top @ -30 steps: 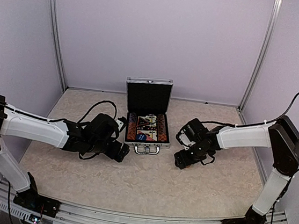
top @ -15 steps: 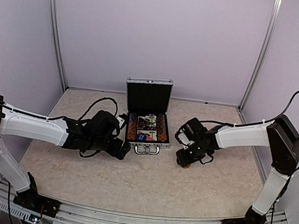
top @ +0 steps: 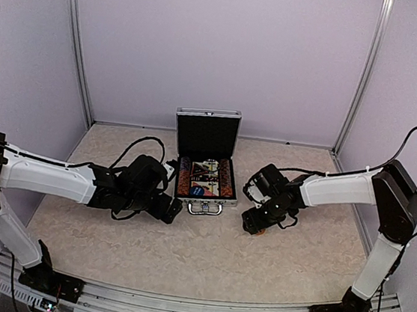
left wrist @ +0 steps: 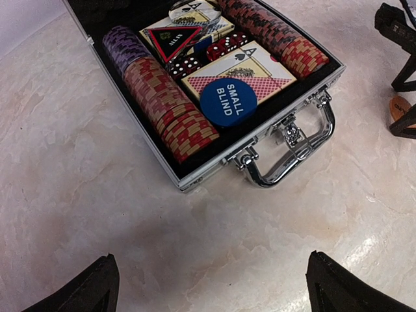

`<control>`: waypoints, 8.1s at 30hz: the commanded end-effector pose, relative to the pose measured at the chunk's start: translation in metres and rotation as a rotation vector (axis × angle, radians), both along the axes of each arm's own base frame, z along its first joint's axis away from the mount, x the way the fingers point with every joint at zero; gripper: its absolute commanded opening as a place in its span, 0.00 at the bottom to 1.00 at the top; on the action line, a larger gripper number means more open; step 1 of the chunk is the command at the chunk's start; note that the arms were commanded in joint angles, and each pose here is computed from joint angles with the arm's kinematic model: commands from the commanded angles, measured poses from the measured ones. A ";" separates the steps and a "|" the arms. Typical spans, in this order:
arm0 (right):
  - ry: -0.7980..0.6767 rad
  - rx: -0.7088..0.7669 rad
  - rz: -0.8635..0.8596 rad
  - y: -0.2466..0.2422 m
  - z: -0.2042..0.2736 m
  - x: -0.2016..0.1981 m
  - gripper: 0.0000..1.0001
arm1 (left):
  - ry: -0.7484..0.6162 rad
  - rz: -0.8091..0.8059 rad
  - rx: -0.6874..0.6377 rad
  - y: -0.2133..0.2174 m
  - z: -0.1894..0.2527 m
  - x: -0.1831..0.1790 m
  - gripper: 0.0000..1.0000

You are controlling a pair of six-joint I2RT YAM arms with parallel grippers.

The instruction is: Pack up texas hold em set

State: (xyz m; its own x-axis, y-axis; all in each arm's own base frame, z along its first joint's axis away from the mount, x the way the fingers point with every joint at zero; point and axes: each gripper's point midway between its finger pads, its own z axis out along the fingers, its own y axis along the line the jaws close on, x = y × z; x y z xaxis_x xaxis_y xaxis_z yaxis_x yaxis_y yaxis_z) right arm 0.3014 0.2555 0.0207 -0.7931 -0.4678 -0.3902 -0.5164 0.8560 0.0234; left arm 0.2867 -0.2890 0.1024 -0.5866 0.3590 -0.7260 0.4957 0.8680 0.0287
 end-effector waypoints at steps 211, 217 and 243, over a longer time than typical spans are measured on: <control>0.016 0.025 0.149 0.067 -0.020 0.000 0.52 | 0.084 0.138 -0.088 0.000 -0.005 0.000 0.99; -0.004 0.041 0.155 0.069 -0.011 0.001 0.46 | 0.085 0.137 -0.081 0.000 -0.008 0.000 0.99; -0.110 0.113 0.167 0.076 0.049 0.004 0.43 | 0.102 0.130 -0.076 -0.006 -0.014 0.002 0.99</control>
